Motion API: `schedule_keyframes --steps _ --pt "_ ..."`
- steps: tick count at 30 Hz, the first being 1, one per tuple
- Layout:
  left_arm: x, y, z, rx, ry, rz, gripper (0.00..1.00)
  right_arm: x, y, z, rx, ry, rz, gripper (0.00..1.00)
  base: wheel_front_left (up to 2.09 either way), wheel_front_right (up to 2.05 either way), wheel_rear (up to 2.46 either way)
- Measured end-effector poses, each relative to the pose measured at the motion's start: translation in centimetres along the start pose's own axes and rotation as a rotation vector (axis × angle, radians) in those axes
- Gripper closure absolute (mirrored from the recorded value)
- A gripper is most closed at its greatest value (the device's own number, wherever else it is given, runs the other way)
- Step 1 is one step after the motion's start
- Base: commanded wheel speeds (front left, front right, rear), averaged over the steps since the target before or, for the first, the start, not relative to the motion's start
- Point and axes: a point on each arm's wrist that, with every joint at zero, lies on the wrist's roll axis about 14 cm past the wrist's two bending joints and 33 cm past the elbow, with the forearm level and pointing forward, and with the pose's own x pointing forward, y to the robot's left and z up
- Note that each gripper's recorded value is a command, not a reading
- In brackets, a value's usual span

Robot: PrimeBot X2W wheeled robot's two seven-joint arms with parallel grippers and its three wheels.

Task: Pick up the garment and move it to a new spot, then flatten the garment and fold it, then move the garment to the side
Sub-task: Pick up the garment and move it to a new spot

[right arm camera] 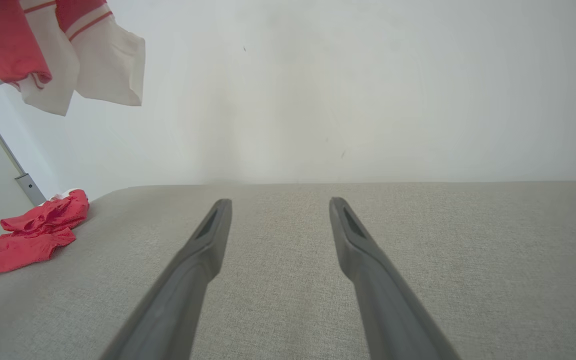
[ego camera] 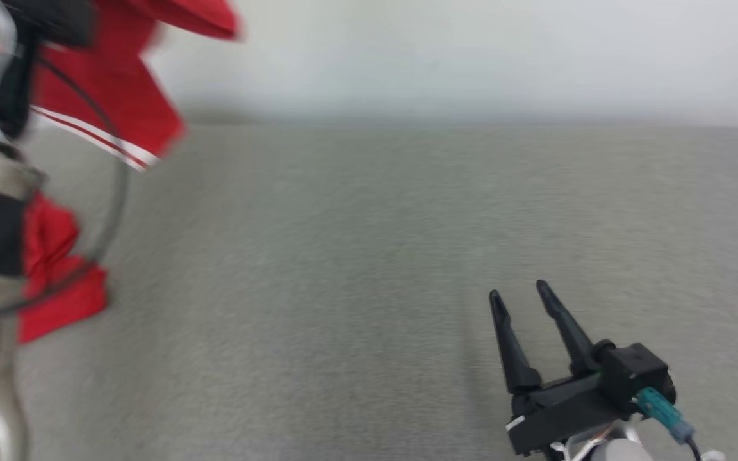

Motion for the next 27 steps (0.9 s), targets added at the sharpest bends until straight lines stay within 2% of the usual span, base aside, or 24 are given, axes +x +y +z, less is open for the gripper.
schedule_keyframes --steps 6,8,10,12,13,14,16,22,23,24,27 --pt "0.1 -11.3 -1.8 -0.118 -0.009 -0.258 1.0 -3.1 -4.3 1.9 -0.039 -0.039 -0.148 0.0 0.0 0.0 0.0" --pt "-0.3 -14.0 -2.8 -0.137 -0.003 -0.313 1.0 -4.1 -5.4 2.6 -0.054 -0.053 -0.19 0.0 0.0 0.0 0.0" --pt "-0.9 -16.4 -4.6 -0.093 0.014 -0.35 1.0 -5.2 -6.6 3.1 -0.063 -0.061 -0.233 0.0 0.0 0.0 0.0" --pt "-2.0 -19.2 -7.0 -0.169 0.055 -0.392 1.0 -6.3 -7.6 3.2 -0.068 -0.059 -0.276 0.0 0.0 0.0 0.0" --pt "-2.7 -20.6 -8.7 -0.163 0.089 -0.417 1.0 -6.8 -8.0 3.2 -0.069 -0.055 -0.294 0.0 0.0 0.0 0.0" --pt "-2.7 -20.6 -8.7 -0.163 0.089 -0.417 1.0 -6.8 -8.0 3.2 -0.069 -0.055 -0.294 0.0 0.0 0.0 0.0" --pt "-4.0 -22.6 -11.7 -0.191 0.152 -0.44 1.0 -7.7 -8.8 3.3 -0.074 -0.053 -0.327 0.0 0.0 0.0 0.0" --pt "-9.3 -27.3 -22.5 -0.242 0.42 -0.526 1.0 -8.5 -9.8 2.5 -0.072 -0.025 -0.37 0.0 0.0 0.0 0.0" --pt "-10.4 -27.9 -24.2 -0.247 0.465 -0.535 0.8 -8.4 -9.8 2.3 -0.07 -0.018 -0.366 0.0 0.0 0.0 0.0" --pt "-11.4 -28.4 -25.6 -0.247 0.501 -0.552 0.0 -8.2 -9.7 2.1 -0.068 -0.012 -0.362 0.0 0.0 0.0 0.0" --pt "-13.0 -28.7 -28.1 -0.291 0.57 -0.522 0.0 -7.8 -9.4 1.7 -0.063 0.0 -0.348 0.0 0.0 0.0 0.0"
